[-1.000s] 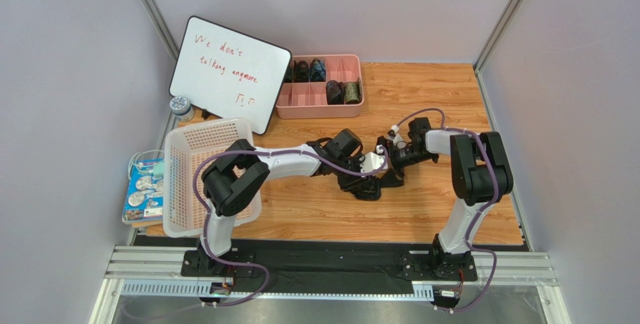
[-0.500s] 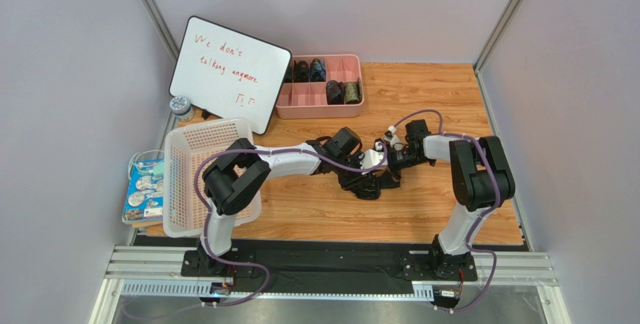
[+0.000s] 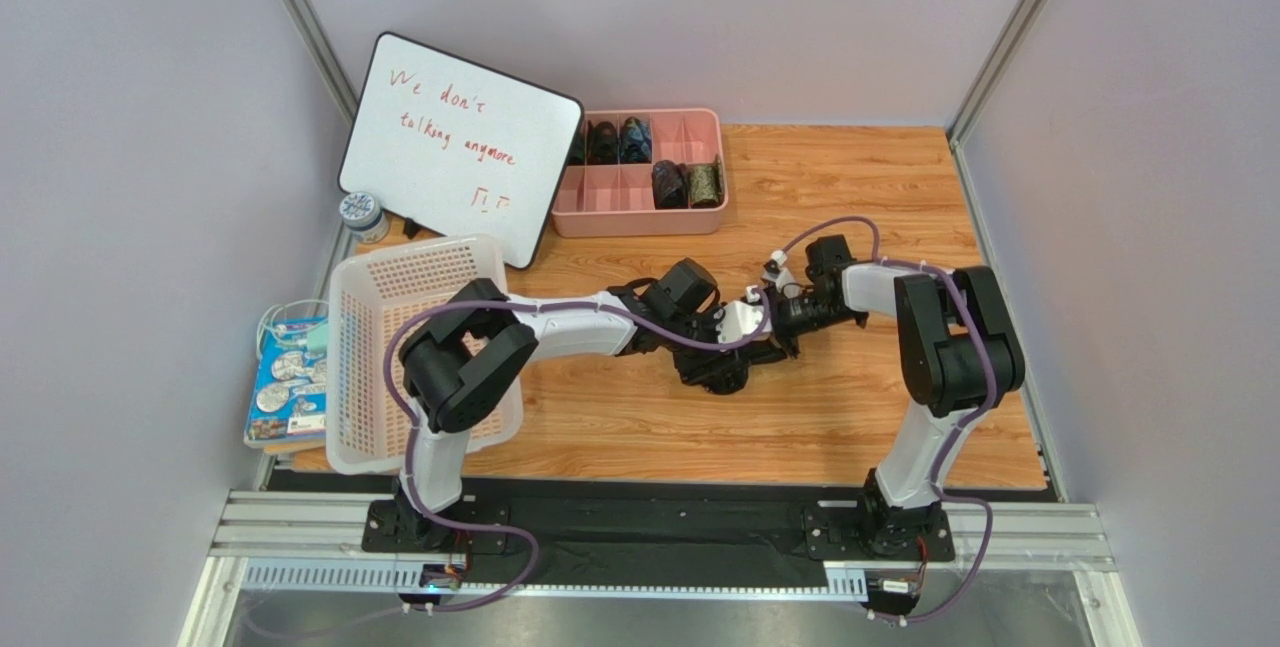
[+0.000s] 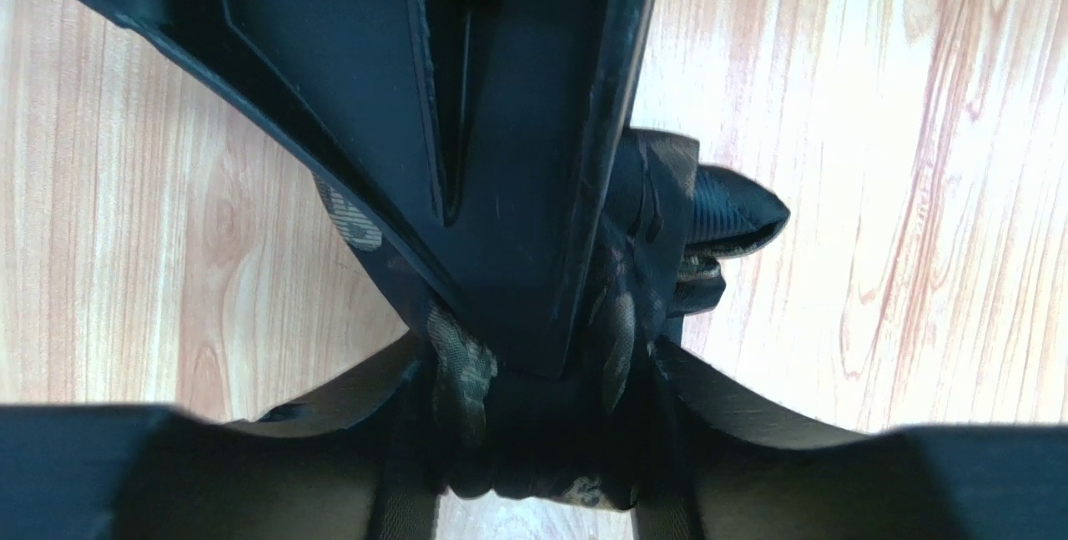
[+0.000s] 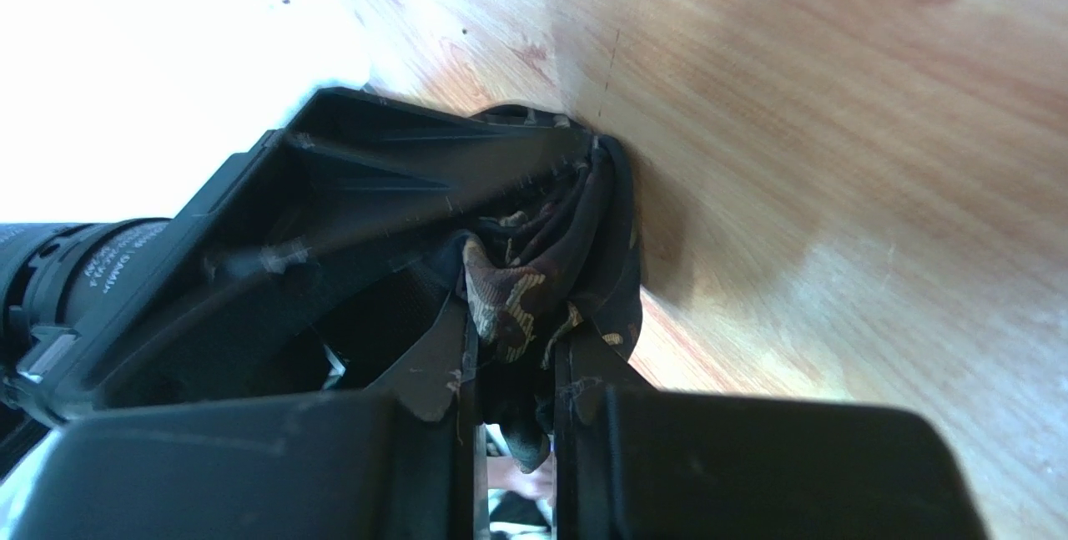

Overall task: Roll the ties
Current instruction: Pick up the tie at the center of the board.

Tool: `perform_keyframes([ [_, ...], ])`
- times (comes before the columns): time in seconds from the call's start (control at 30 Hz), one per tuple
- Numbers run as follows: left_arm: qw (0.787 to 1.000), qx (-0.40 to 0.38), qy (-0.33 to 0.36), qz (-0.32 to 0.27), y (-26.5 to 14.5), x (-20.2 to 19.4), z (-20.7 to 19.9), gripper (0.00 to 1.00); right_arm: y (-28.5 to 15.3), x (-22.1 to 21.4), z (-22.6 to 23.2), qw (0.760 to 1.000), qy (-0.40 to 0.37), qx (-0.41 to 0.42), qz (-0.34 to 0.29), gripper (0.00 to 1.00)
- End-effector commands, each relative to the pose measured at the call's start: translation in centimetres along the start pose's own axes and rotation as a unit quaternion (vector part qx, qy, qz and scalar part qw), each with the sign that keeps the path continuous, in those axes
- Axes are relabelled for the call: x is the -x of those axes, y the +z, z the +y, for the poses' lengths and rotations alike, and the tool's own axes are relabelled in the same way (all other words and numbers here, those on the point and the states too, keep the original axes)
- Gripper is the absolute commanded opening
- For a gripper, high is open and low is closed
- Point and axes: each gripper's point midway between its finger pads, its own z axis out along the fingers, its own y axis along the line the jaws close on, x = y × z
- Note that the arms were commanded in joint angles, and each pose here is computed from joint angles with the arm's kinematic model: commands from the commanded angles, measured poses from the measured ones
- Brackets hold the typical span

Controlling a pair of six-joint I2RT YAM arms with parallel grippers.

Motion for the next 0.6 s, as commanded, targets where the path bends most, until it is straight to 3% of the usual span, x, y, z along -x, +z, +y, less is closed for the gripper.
perform_keyframes([
  [0.0,0.998,0.001,-0.055,0.016,-1.9,-2.8,-0.7,0.74,-0.9,1.2,0.1,0.996,-0.074,-0.041,-0.036,0.00],
  [0.03,0.999,0.010,-0.047,-0.017,-3.5,-0.9,-0.4,0.78,-1.1,1.3,0.2,0.995,-0.086,-0.042,-0.039,0.00],
  [0.07,0.998,0.012,-0.050,-0.028,-4.2,-1.1,-0.5,0.99,-1.2,1.3,0.4,0.994,-0.093,-0.042,-0.039,0.00],
  [0.13,0.995,0.037,-0.025,-0.088,-6.7,1.7,0.4,1.00,-1.4,1.1,0.9,0.994,-0.100,-0.035,-0.035,0.00],
  [0.37,0.980,0.084,0.091,-0.153,-11.8,3.8,0.0,1.00,-3.3,1.8,5.1,0.983,-0.178,0.002,-0.053,0.00],
  [0.47,0.975,0.119,0.097,-0.163,-14.0,4.8,0.8,1.00,-5.1,3.4,7.8,0.972,-0.216,-0.015,-0.090,0.00],
  [0.57,0.975,0.148,0.051,-0.155,-16.7,5.0,2.0,1.00,-7.6,6.7,10.7,0.957,-0.246,-0.058,-0.146,0.00],
])
